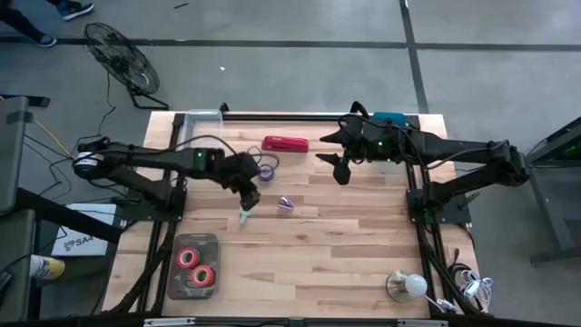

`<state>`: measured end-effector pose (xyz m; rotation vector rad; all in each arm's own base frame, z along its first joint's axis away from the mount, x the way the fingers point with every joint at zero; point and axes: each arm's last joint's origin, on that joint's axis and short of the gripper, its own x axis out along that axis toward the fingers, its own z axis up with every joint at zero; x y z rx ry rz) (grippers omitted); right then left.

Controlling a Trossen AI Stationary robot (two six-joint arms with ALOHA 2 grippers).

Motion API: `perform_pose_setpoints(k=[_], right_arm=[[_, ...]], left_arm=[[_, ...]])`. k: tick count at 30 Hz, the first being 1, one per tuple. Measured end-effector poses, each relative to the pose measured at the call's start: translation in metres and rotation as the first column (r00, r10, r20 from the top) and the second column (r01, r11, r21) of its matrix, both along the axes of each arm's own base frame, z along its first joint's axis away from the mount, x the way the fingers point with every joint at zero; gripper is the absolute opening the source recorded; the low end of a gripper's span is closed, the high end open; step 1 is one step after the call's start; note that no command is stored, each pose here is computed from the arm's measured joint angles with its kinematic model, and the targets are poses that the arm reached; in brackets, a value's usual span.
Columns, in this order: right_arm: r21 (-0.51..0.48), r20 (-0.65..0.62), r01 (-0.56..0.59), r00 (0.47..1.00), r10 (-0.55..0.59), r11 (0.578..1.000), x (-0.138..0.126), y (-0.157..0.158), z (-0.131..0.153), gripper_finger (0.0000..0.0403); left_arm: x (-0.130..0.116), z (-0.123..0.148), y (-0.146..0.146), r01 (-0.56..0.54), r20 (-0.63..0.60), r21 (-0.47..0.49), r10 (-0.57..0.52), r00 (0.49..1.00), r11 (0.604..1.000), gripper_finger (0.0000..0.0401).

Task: Pick and place Stapler, Stapler remover, tape
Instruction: Put the blue tape into the black bin

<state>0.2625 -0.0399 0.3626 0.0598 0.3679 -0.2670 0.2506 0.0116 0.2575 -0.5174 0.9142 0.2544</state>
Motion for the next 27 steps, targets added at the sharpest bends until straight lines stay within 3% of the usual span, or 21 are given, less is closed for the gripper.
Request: perform_pose_setpoints(k=[4,12,17,22,27], right_arm=[[0.024,-0.013,0.038,0.999,-0.038,0.999,-0.001,-0.001,-0.002,0.0227],[0.054,-0.106,0.136,0.986,-0.129,0.989,-0.006,-0.002,-0.011,0.0227],[0.075,-0.155,0.229,0.964,-0.216,0.971,-0.013,-0.003,-0.015,0.0227],[0.107,-0.158,0.260,0.957,-0.242,0.960,-0.016,-0.006,-0.014,0.0227],[0.123,-0.155,0.274,0.955,-0.254,0.954,-0.018,-0.006,-0.014,0.0227]], left_arm=[[0.003,0.002,0.018,0.051,0.034,0.117,-0.055,0.998,0.992,0.0152],[0.013,-0.020,0.048,0.215,-0.031,0.147,-0.213,0.977,0.965,0.0158],[0.024,-0.046,0.061,0.297,-0.126,0.164,-0.279,0.952,0.941,0.0203],[0.030,-0.060,0.063,0.380,-0.219,0.255,-0.330,0.918,0.889,0.0246],[0.033,-0.063,0.066,0.479,-0.275,0.346,-0.400,0.874,0.807,0.0252]])
